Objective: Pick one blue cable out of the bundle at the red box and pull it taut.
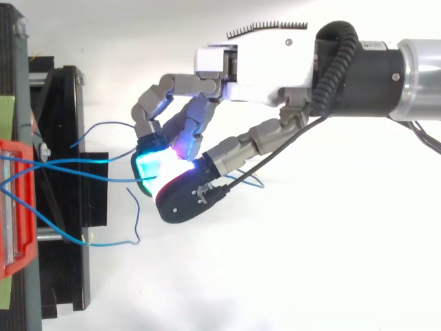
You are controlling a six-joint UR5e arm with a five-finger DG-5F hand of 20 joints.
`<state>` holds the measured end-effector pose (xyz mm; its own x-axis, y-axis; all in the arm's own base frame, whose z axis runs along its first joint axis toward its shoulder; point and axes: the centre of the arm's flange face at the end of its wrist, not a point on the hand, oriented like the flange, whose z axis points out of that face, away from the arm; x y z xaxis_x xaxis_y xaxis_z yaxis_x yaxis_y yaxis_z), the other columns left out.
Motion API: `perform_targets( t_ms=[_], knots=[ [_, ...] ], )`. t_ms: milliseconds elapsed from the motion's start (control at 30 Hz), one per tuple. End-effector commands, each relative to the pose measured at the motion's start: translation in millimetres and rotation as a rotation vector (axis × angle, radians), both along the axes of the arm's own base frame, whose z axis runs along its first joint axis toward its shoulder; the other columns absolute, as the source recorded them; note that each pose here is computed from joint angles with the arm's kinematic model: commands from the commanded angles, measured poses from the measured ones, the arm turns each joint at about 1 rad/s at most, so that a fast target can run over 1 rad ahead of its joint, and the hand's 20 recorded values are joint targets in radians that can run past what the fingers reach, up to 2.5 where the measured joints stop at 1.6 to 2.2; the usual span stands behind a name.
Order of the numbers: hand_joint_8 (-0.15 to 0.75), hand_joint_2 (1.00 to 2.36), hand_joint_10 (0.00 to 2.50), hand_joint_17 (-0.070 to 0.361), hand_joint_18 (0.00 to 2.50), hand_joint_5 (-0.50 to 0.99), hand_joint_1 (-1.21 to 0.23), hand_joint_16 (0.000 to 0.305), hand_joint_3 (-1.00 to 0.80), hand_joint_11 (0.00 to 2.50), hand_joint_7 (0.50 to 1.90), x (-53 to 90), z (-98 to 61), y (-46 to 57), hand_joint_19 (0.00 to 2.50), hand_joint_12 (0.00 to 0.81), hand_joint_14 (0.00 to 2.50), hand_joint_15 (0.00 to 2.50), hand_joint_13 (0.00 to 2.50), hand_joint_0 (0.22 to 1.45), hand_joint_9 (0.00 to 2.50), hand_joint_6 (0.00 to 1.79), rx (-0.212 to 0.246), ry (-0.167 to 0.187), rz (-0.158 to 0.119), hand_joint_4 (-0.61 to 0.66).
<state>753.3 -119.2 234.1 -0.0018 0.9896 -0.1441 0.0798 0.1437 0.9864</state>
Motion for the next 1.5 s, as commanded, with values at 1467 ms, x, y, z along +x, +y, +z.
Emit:
perform_targets(
  t_ms=[1467],
  knots=[
    [0.370,1.01,0.01,0.123,0.55,-0.12,-0.85,0.055,-0.16,0.64,1.26,-11.0,-33.5,10.9,0.31,0.382,0.01,0.30,0.57,0.64,0.79,0.89,0.005,-0.016,0.014,0.18]
  ],
)
